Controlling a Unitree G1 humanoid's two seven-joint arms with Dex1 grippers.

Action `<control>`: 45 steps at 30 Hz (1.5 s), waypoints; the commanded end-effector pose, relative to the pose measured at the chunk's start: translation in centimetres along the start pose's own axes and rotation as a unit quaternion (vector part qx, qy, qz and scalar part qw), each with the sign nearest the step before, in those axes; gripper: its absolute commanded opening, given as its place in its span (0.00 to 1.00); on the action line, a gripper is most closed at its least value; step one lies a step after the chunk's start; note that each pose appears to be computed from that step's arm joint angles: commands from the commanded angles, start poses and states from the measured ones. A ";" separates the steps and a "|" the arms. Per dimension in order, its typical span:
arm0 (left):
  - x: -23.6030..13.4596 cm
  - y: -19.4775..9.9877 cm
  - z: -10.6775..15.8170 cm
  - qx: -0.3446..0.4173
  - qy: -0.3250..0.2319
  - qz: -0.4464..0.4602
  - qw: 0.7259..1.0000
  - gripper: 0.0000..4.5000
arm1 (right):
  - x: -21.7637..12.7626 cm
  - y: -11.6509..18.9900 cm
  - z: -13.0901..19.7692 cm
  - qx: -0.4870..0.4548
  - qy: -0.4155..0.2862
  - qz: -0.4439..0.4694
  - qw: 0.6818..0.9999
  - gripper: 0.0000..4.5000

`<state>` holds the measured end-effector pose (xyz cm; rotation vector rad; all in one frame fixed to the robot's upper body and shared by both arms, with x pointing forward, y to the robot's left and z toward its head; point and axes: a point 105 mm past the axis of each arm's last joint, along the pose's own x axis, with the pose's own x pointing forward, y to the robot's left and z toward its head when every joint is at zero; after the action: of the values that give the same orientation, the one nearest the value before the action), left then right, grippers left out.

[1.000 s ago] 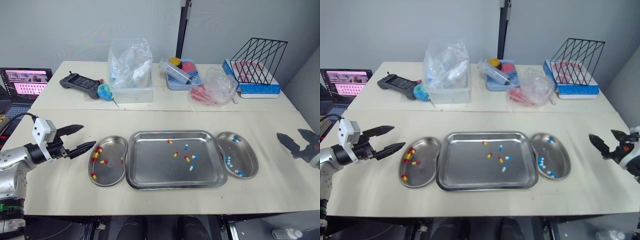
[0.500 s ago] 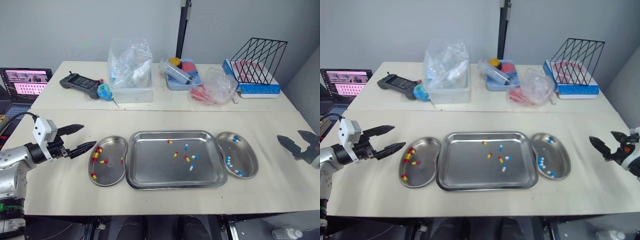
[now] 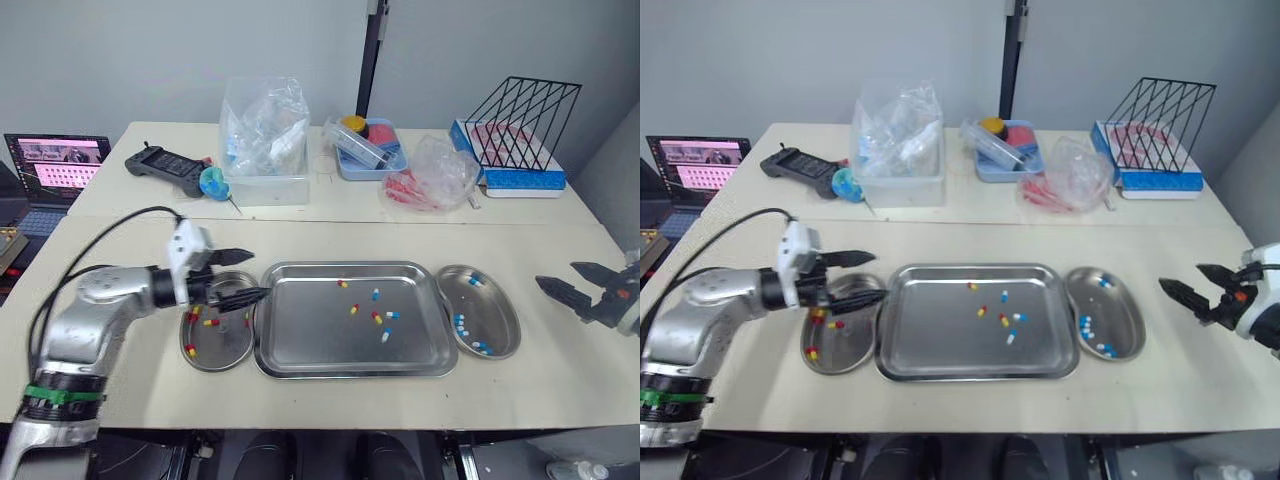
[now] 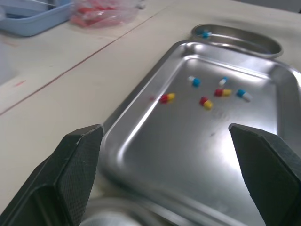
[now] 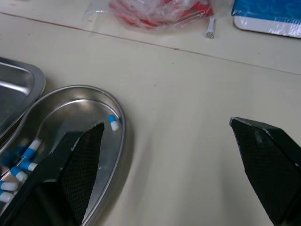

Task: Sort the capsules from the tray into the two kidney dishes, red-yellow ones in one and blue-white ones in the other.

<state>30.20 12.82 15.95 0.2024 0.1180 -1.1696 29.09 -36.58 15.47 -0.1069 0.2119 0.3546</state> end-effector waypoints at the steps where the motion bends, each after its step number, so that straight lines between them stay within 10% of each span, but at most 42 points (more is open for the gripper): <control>1: 2.2 -0.9 0.6 0.009 -0.003 -0.003 1.000 1.00 | -0.7 -0.3 2.1 -0.026 -0.027 -0.012 0.999 1.00; 33: 11.4 -3.5 -4.9 -0.006 0.060 0.028 0.998 1.00 | -1.4 -1.2 2.5 -0.054 -0.030 -0.045 0.997 1.00; 45: 12.4 -3.1 -5.6 0.032 0.105 0.038 0.993 0.07 | -1.7 -1.2 2.6 -0.054 -0.036 -0.052 0.997 1.00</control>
<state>32.24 1.85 8.18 0.3581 0.2349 -1.0747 28.68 -37.62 16.48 -0.1800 0.1865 0.2793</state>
